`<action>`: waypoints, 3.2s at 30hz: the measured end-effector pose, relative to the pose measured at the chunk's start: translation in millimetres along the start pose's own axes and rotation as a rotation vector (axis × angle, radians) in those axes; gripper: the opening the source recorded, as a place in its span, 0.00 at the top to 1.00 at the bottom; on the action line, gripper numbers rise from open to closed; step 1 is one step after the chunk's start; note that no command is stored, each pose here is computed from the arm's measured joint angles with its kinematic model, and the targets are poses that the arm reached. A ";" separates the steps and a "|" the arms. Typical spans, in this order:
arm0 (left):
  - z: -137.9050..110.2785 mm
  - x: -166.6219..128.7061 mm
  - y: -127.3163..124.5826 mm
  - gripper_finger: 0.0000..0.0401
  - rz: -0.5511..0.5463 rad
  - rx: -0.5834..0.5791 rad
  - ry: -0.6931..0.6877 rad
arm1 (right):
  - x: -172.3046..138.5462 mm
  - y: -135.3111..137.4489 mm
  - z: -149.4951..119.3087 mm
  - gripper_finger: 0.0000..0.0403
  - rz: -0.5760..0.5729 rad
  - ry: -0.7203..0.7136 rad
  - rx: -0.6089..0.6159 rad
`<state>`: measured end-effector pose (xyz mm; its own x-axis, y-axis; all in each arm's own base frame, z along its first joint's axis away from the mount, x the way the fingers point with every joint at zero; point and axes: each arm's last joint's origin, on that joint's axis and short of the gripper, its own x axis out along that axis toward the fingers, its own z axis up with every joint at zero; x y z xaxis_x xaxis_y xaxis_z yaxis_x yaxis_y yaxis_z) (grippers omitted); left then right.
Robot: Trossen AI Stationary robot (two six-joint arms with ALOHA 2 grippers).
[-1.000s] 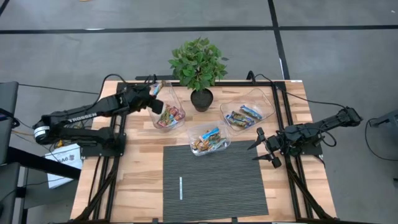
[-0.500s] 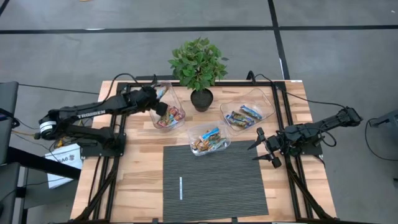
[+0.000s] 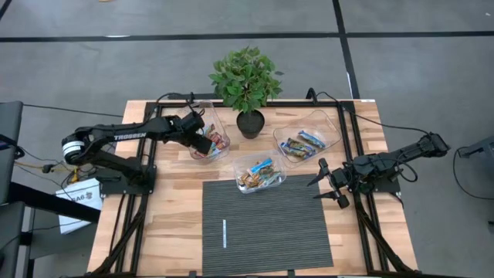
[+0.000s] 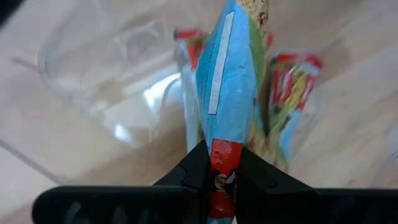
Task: Pick and place Granola Bars by type
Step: Put the red granola bar into the left transparent bin, then return to Home Position
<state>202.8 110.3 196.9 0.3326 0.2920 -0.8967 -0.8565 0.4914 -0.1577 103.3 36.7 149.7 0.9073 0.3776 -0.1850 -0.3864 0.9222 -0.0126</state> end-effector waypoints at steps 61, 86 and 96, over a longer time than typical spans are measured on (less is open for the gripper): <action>-56.2 -95.4 20.4 0.51 -0.390 0.506 -0.485 | 0.0 0.0 0.0 0.45 0.000 0.000 0.000; -143.3 -68.7 24.2 0.51 -1.073 0.603 -0.944 | 0.0 0.0 0.0 0.45 0.000 0.000 0.000; -146.7 -66.7 33.9 0.51 -1.049 0.570 -1.098 | 0.0 0.0 0.0 0.45 0.000 0.000 0.000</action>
<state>93.7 -12.9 190.6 0.9660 -0.0583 0.2518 0.0827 0.9927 -0.0874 103.3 36.7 149.6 0.9073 0.3776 -0.1851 -0.3864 0.9222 -0.0126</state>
